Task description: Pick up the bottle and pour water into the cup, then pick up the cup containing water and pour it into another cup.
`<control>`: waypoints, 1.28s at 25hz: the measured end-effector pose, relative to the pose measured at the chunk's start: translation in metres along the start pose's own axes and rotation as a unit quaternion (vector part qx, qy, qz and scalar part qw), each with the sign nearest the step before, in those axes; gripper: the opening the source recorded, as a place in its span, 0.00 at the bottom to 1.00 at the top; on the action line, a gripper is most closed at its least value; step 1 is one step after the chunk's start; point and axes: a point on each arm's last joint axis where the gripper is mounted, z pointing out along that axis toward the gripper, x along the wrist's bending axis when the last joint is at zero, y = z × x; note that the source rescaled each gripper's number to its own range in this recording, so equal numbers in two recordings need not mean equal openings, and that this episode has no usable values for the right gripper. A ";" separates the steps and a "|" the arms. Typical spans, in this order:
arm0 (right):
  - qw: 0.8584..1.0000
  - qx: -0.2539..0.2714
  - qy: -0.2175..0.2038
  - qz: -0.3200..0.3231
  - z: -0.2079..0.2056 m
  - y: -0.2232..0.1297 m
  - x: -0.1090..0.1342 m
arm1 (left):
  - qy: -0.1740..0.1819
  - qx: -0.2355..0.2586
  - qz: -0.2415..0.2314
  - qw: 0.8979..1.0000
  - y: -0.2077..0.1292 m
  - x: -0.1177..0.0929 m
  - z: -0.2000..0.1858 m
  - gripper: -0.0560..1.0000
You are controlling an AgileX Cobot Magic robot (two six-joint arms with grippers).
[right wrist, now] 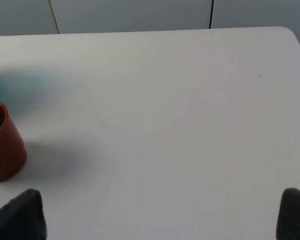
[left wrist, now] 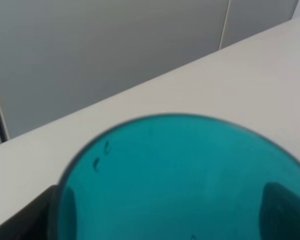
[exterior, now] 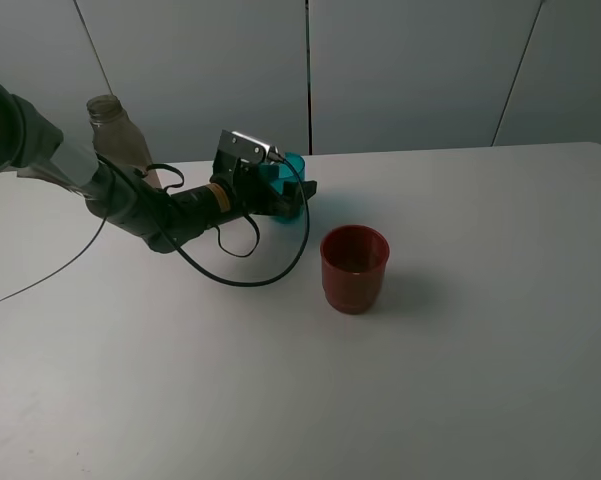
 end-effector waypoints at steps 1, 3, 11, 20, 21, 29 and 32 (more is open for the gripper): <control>1.000 0.000 0.000 0.000 0.000 0.000 0.000 | 0.004 0.004 0.006 1.000 0.006 0.000 -0.001 0.98; 1.000 0.000 0.000 0.000 0.000 0.000 0.000 | 0.018 0.003 0.017 1.000 0.026 0.001 -0.003 0.98; 1.000 0.000 0.000 0.000 0.000 0.000 0.000 | 0.057 -0.028 0.035 0.997 0.109 0.001 -0.025 0.99; 1.000 0.000 0.000 0.000 0.000 0.000 0.000 | 0.120 -0.010 0.051 0.991 0.213 -0.012 -0.086 0.99; 1.000 0.000 0.000 0.000 0.000 0.000 0.000 | 0.139 0.003 0.046 0.989 0.223 -0.012 -0.096 0.99; 1.000 0.000 0.000 0.000 0.000 0.000 0.000 | 0.277 0.099 -0.005 0.956 0.283 -0.024 -0.201 0.99; 1.000 0.000 0.000 0.000 0.000 0.000 0.000 | 0.319 0.131 -0.027 0.938 0.297 -0.035 -0.247 0.99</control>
